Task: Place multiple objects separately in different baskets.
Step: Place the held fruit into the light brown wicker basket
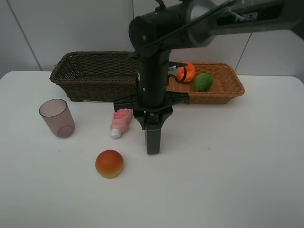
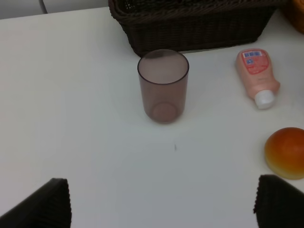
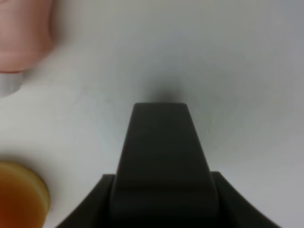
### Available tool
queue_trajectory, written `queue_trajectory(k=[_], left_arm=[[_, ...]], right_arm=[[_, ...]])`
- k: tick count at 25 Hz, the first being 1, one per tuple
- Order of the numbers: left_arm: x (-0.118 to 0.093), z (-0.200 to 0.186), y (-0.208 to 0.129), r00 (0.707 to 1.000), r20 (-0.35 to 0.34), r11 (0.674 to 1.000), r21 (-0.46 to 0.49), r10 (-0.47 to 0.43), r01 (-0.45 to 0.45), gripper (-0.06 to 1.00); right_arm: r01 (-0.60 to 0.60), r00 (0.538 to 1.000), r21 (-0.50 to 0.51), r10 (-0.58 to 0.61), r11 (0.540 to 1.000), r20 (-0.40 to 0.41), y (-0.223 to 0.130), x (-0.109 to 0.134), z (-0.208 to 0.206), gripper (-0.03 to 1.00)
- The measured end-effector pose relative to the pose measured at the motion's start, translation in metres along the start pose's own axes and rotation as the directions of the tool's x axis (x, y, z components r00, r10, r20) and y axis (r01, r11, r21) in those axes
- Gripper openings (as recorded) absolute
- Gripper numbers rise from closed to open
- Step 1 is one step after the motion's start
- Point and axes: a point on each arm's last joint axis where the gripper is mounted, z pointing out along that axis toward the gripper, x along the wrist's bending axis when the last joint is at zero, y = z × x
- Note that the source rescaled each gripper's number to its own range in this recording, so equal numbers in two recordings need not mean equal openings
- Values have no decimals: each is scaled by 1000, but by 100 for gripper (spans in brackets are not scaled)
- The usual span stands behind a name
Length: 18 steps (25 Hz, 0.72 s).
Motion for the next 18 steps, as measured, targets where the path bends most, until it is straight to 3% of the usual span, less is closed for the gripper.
queue_trajectory(k=[7,14,18], left_arm=[[0,0,0,1000,0,1000,0,0,0,100],[0,0,0,1000,0,1000,0,0,0,100],[0,0,0,1000,0,1000,0,0,0,100]], right_arm=[[158,986,-88,-162,983,-41,9,0,-46,2],[216,956,-325,-267,921,-120,32,8,-117,2],[198,951,-412,-275,889,-138,38,8,-143,2]])
